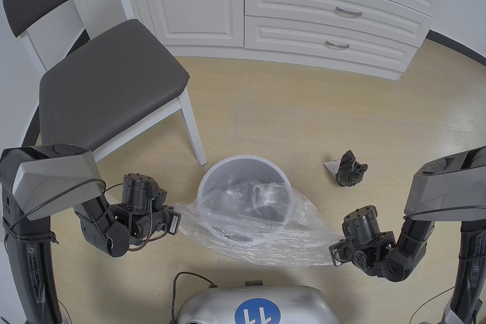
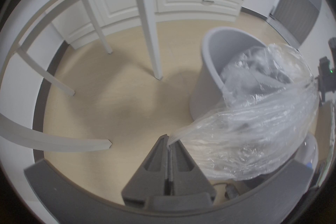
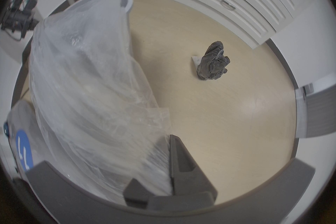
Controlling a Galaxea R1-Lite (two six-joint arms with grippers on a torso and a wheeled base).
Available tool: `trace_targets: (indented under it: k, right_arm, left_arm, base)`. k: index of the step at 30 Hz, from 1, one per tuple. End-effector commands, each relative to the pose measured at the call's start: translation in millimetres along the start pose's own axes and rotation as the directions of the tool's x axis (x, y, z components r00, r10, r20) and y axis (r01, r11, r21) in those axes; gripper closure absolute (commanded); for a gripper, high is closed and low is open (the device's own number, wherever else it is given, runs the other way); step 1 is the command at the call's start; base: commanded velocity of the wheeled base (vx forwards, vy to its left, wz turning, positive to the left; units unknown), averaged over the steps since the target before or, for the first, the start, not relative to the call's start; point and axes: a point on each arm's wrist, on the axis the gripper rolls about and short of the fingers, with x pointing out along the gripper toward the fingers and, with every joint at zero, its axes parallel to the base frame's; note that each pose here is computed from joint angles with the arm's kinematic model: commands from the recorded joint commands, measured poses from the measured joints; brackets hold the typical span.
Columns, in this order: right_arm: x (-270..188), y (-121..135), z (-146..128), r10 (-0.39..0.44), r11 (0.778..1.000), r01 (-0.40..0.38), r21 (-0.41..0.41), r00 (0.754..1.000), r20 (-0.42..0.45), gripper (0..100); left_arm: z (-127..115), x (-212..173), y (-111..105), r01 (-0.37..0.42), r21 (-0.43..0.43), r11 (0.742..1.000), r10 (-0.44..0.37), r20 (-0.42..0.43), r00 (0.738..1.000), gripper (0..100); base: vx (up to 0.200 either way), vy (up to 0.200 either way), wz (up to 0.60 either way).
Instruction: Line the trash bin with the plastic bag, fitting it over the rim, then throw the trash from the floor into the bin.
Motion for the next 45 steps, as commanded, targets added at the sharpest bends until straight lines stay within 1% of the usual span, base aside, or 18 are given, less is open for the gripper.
trace_targets:
  k: [1, 2, 6, 7, 8, 12, 15, 22, 26, 30, 31, 32, 33, 34, 37, 39, 42, 45]
  right_arm:
    - [13, 13, 11, 0.006, 0.997, -0.011, 0.079, 0.998, 0.058, 100]
    - [13, 13, 12, 0.007, 0.997, -0.012, 0.081, 0.998, 0.062, 100]
    - [10, 19, 26, 0.018, 0.987, -0.047, 0.154, 0.983, 0.184, 100]
    - [10, 19, 26, 0.018, 0.987, -0.047, 0.154, 0.983, 0.184, 100]
    - [13, 24, 29, 0.022, 0.983, -0.063, 0.171, 0.972, 0.235, 100]
    - [28, 31, 30, 0.004, 0.975, -0.072, 0.209, 0.95, 0.311, 100]
    - [32, 30, 30, -0.01, 0.974, -0.066, 0.219, 0.944, 0.329, 100]
    - [30, 28, 30, -0.013, 0.971, -0.068, 0.227, 0.942, 0.336, 100]
    - [28, 26, 29, -0.017, 0.969, -0.074, 0.234, 0.93, 0.368, 100]
    - [24, 25, 23, -0.003, 0.974, -0.078, 0.214, 0.935, 0.356, 100]
    - [19, 24, 16, 0.009, 0.978, -0.078, 0.194, 0.943, 0.332, 100]
    - [16, 23, 12, 0.02, 0.981, -0.079, 0.174, 0.948, 0.319, 0]
    - [15, 23, 12, 0.022, 0.982, -0.08, 0.172, 0.948, 0.318, 0]
    - [7, 19, 9, 0.061, 0.985, -0.108, 0.136, 0.948, 0.312, 0]
    - [-10, 11, 11, 0.129, 0.979, -0.172, 0.107, 0.937, 0.325, 0]
    - [-13, 8, 13, 0.134, 0.978, -0.178, 0.105, 0.934, 0.332, 0]
    - [-33, -10, 26, 0.114, 0.981, -0.165, 0.101, 0.915, 0.388, 0]
    - [-48, -19, 31, 0.127, 0.978, -0.184, 0.099, 0.899, 0.42, 0]
  left_arm:
    - [4, 15, 6, -0.045, -0.046, 0.998, 0.047, 0.043, 0.998, 100]
    - [5, 15, 7, -0.047, -0.048, 0.998, 0.049, 0.047, 0.998, 100]
    - [15, 5, 18, -0.061, -0.064, 0.996, 0.067, 0.082, 0.994, 100]
    - [15, 5, 18, -0.061, -0.064, 0.996, 0.067, 0.082, 0.994, 100]
    - [19, 2, 20, -0.062, -0.068, 0.996, 0.069, 0.096, 0.993, 100]
    - [21, -3, 19, -0.06, -0.067, 0.996, 0.067, 0.102, 0.992, 100]
    - [22, -4, 18, -0.059, -0.066, 0.996, 0.066, 0.109, 0.992, 100]
    - [24, -9, 18, -0.061, -0.071, 0.996, 0.074, 0.192, 0.979, 100]
    - [20, -14, 16, -0.027, -0.054, 0.998, 0.039, 0.219, 0.975, 100]
    - [18, -16, 15, -0.018, -0.038, 0.999, 0.026, 0.219, 0.975, 100]
    - [18, -17, 15, -0.02, -0.03, 0.999, 0.026, 0.217, 0.976, 100]
    - [18, -17, 15, -0.02, -0.03, 0.999, 0.026, 0.217, 0.976, 100]
    - [18, -17, 16, -0.02, -0.031, 0.999, 0.026, 0.219, 0.975, 100]
    - [18, -17, 16, -0.02, -0.031, 0.999, 0.026, 0.219, 0.975, 100]
    - [18, -18, 16, -0.02, -0.031, 0.999, 0.026, 0.219, 0.975, 100]
    - [18, -18, 16, -0.02, -0.031, 0.999, 0.026, 0.219, 0.975, 100]
    - [20, -20, 16, -0.021, -0.03, 0.999, 0.027, 0.224, 0.974, 100]
    - [19, -21, 17, -0.022, -0.031, 0.999, 0.029, 0.224, 0.974, 100]
  base:
    - [0.0, 0.0, 0.0]
    - [0.0, 0.0, 0.0]
    - [0.0, 0.0, 0.0]
    - [0.0, 0.0, 0.0]
    - [0.0, 0.0, 0.0]
    - [0.0, 0.0, 0.0]
    - [0.0, 0.0, 0.0]
    - [0.0, 0.0, 0.0]
    - [0.0, 0.0, 0.0]
    - [0.0, 0.0, 0.0]
    - [0.0, 0.0, 0.0]
    - [0.0, 0.0, 0.0]
    - [0.0, 0.0, 0.0]
    - [0.0, 0.0, 0.0]
    - [0.0, 0.0, 0.0]
    - [0.0, 0.0, 0.0]
    - [0.0, 0.0, 0.0]
    - [0.0, 0.0, 0.0]
